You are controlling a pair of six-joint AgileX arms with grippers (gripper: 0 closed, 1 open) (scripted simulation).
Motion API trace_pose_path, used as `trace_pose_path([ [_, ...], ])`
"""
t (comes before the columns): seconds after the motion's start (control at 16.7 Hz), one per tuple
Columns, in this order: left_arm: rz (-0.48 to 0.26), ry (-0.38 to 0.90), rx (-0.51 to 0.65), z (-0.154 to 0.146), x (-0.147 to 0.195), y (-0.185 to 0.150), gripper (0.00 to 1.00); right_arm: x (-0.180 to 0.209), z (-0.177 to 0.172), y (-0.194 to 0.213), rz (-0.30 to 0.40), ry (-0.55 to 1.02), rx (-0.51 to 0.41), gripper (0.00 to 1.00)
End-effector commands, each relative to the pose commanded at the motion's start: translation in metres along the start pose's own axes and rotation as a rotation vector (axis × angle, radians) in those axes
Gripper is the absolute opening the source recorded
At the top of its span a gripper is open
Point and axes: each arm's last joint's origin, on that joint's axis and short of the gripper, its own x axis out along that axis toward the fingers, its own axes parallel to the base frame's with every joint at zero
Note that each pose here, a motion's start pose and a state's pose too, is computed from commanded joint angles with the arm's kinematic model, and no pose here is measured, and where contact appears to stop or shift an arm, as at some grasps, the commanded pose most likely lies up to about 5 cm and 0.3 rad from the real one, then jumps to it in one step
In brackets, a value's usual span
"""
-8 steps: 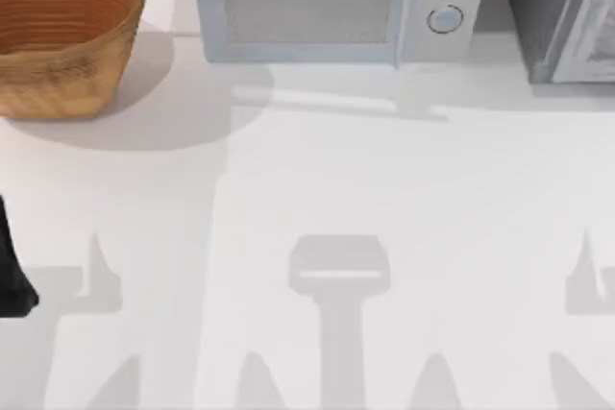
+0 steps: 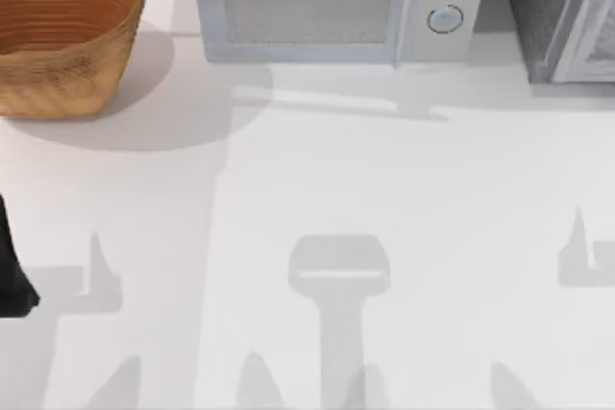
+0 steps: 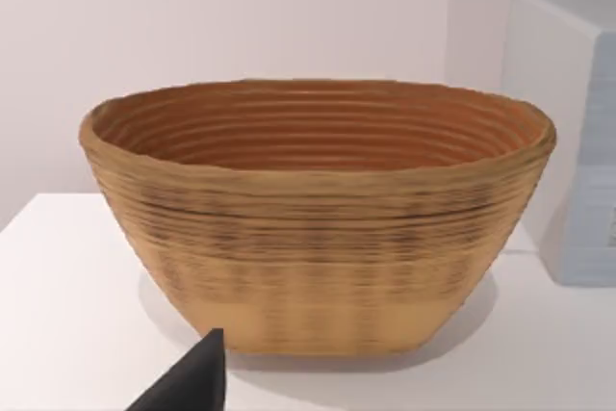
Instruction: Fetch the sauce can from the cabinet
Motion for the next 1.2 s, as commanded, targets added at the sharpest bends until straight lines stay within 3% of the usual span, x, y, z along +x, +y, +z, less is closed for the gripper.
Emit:
trace_pose_path([
  [0.3, 0.000, 0.000, 0.000, 0.000, 0.000, 0.000, 1.00, 0.021, 0.105, 0.007, 0.002, 0.010, -0.002, 1.00],
  [0.66, 0.000, 0.000, 0.000, 0.000, 0.000, 0.000, 1.00, 0.081, 0.221, 0.024, 0.005, 0.022, -0.006, 1.00],
  [0.9, 0.000, 0.000, 0.000, 0.000, 0.000, 0.000, 1.00, 0.121, 0.269, 0.038, 0.007, 0.011, -0.005, 1.00],
  [1.2, 0.000, 0.000, 0.000, 0.000, 0.000, 0.000, 1.00, 0.146, 0.293, 0.047, 0.008, -0.005, -0.001, 1.00],
])
